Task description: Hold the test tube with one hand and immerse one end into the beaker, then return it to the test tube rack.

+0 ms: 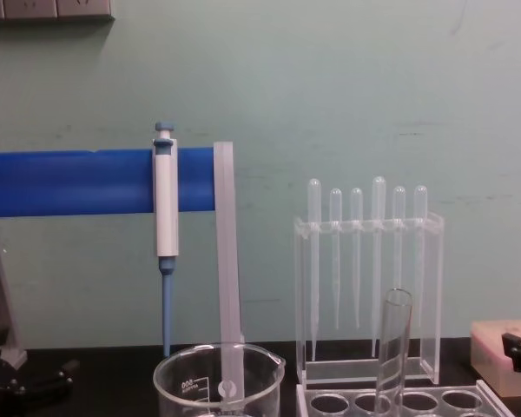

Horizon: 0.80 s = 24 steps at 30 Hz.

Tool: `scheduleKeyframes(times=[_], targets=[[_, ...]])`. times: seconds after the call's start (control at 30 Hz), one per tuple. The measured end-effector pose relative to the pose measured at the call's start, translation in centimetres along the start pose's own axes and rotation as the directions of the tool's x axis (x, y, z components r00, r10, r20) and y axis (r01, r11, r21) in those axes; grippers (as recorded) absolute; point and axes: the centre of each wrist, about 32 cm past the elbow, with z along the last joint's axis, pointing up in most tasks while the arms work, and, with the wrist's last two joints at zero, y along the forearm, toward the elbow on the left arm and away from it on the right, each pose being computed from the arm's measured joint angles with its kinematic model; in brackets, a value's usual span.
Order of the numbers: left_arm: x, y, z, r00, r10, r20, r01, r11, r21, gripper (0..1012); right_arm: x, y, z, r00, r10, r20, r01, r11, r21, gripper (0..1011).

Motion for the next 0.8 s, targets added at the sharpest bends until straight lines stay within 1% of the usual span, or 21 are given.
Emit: scheduleKeyframes(times=[0.8], targets=[[0.00,0.00,0.00,1.0000,0.000,0.000,0.000,1.0000,0.000,1000,0.02,-0.02,0.02,1.000,0.004,-0.001,-0.004,1.000,0.004,1002]])
